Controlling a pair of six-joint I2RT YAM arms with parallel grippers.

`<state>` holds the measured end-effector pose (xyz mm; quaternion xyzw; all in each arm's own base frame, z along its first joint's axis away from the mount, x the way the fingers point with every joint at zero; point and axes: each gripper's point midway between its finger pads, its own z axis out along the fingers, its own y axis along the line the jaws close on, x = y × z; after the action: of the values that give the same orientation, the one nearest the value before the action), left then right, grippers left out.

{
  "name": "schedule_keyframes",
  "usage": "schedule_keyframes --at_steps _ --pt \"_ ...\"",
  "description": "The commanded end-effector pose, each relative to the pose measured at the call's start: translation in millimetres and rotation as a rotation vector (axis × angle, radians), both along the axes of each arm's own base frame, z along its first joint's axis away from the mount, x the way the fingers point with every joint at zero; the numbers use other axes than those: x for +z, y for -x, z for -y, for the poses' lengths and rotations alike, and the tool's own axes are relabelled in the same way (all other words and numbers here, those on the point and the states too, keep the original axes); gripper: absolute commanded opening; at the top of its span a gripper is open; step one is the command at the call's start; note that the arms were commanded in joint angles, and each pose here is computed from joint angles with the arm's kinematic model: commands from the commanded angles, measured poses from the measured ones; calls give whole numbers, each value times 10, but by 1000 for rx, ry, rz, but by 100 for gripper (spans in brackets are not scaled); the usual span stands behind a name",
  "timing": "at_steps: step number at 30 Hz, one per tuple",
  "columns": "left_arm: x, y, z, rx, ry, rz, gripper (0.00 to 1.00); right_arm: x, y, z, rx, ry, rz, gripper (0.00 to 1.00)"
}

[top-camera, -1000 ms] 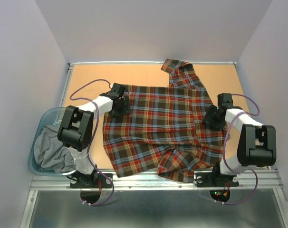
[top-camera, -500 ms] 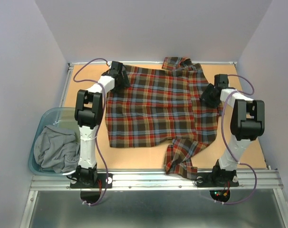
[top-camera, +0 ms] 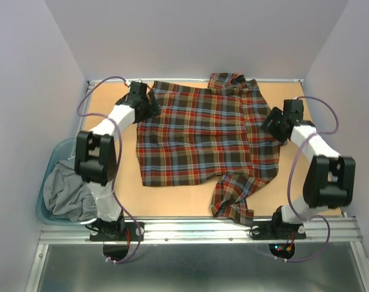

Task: Fold and stack the long sleeve shirts
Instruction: Flatten the shirt out

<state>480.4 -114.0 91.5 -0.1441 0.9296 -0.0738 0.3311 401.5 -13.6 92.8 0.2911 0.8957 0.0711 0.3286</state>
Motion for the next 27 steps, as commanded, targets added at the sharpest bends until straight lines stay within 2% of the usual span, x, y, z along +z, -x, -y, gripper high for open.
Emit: schedule_keyframes --at_steps 1,5,8,13,18,22,27 --pt "307 571 58 -28 30 35 87 -25 471 -37 18 7 -30 72" --pt "-200 1363 183 -98 37 -132 81 -103 897 -147 33 -34 -49 67" --pt "-402 1721 343 -169 42 -203 75 -152 1025 -211 38 -65 -55 63" --pt "-706 2063 393 -235 1 -310 70 -305 1130 -217 23 -75 -100 61" --pt "-981 2414 170 -267 -90 -456 67 -397 1178 -152 -10 -50 -128 61" --pt "-1002 2578 146 -273 -89 -518 63 -458 1228 -144 -35 -54 -146 61" --pt "-901 2639 -32 -240 -172 -550 63 -468 1229 -43 -72 -9 -151 62"
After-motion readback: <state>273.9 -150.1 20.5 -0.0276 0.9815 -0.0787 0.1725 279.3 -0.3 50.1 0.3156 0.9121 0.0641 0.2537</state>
